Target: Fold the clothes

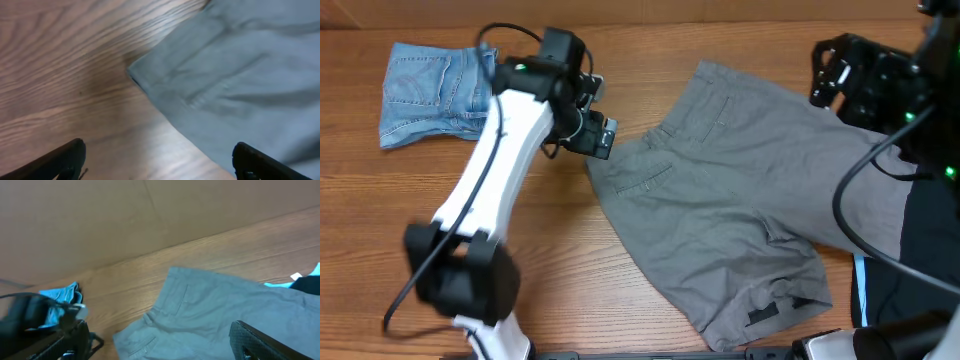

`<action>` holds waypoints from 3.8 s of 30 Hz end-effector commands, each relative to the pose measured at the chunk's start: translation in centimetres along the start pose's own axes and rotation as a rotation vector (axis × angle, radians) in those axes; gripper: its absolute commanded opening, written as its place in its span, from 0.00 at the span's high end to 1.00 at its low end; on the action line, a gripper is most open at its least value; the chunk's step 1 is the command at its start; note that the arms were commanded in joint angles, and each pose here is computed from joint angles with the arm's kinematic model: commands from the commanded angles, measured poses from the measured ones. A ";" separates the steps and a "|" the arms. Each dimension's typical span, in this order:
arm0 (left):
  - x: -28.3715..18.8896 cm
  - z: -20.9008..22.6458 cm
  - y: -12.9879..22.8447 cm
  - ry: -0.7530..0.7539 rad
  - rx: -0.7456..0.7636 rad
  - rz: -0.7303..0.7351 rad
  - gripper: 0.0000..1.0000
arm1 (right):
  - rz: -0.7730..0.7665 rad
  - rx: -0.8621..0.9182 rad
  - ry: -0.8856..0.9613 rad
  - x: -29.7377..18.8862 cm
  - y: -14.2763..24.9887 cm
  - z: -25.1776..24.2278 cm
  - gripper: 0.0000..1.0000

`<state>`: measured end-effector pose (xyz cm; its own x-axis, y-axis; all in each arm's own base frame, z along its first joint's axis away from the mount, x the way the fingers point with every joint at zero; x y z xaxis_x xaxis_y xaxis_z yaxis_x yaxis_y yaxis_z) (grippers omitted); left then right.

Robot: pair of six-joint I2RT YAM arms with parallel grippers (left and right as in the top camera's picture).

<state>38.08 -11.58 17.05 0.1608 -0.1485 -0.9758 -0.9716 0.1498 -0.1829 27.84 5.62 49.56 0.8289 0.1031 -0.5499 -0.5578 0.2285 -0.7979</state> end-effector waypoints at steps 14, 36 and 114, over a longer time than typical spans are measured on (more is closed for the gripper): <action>14.1 2.0 -0.4 -0.055 0.043 0.210 0.54 | -0.034 0.011 -0.019 -1.5 -0.3 -0.2 0.05; 5.5 21.4 3.7 -0.206 -0.617 0.189 0.96 | 0.170 -0.018 0.137 4.5 3.2 -2.1 0.04; -19.9 8.4 -3.4 0.149 -0.151 -0.638 0.48 | 1.059 0.099 0.170 28.1 27.4 -6.8 0.19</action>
<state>40.43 -1.07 35.84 0.6998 -0.3108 -0.6432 -0.7053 -0.1574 -0.6912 37.00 7.50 12.94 -0.0300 0.0993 -0.9946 -0.9788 0.1986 0.0493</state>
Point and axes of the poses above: each gripper's point midway between its finger pads, its own x axis out along the fingers, its own z axis along the line the jaws close on, y = z × x, the point moved 2 cm from there along -x, back along the fingers, and after that the axes turned 5 degrees about -x, right-handed, at the moved point
